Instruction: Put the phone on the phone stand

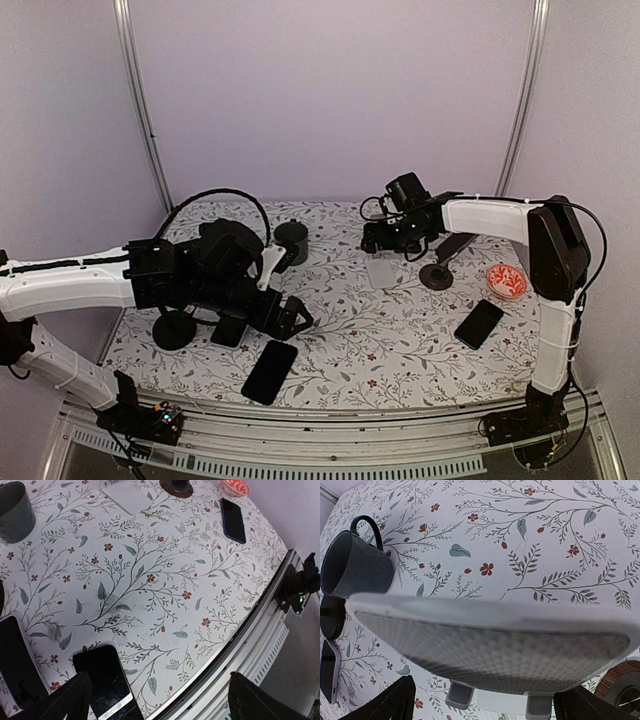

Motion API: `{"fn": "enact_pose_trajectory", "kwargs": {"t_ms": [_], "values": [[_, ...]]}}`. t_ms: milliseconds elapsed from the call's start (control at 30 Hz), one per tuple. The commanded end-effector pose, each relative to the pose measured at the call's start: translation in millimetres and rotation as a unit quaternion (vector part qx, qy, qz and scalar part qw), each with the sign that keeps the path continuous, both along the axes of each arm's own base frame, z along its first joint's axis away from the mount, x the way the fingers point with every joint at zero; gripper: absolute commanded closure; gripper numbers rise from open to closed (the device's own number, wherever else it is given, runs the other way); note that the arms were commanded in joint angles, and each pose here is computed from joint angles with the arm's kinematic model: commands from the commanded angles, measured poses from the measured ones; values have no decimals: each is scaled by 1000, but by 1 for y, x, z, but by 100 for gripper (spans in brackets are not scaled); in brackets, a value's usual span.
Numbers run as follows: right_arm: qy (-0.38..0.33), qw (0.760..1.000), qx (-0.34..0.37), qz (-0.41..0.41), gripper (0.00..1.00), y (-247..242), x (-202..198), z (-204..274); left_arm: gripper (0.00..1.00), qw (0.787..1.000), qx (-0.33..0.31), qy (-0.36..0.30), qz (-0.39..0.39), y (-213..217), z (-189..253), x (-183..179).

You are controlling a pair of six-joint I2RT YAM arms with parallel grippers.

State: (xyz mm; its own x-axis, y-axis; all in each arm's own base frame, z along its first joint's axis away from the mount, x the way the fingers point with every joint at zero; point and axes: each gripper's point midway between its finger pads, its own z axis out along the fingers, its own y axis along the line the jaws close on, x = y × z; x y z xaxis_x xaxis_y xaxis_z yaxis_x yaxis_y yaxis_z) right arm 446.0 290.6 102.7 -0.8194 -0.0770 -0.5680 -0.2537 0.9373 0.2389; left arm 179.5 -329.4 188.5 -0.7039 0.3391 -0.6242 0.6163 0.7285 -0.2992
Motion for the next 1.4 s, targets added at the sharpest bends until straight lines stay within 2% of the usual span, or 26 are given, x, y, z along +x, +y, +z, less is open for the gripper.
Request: {"fn": "enact_pose_trajectory", "kwargs": {"t_ms": [0, 300, 533, 667, 900, 1033, 1133, 1367], "values": [[1, 1000, 18, 9, 3, 12, -2, 9, 4, 1000, -12, -8, -10, -6, 6, -4], [21, 1000, 21, 1, 3, 10, -14, 11, 4, 1000, -22, -5, -11, -9, 2, -5], [33, 999, -23, -25, 1, -16, -29, 11, 4, 1000, -17, -11, -10, -7, -1, -3], [41, 998, -33, -17, 1, -31, -66, 14, 3, 1000, -9, -19, -11, -5, -6, -2], [111, 992, -62, -8, 5, -52, -165, -17, 3, 1000, -2, -29, -11, -4, -13, 2], [133, 987, -76, -55, 7, -76, -200, -29, 3, 999, -3, -32, -13, -6, -15, 3], [146, 979, -69, -127, 8, -101, -216, -33, 3, 999, 1, -32, -20, -8, -17, 3], [122, 949, -45, -287, 4, -153, -234, -25, 3, 999, 7, -37, -34, -9, -20, 2]]}}
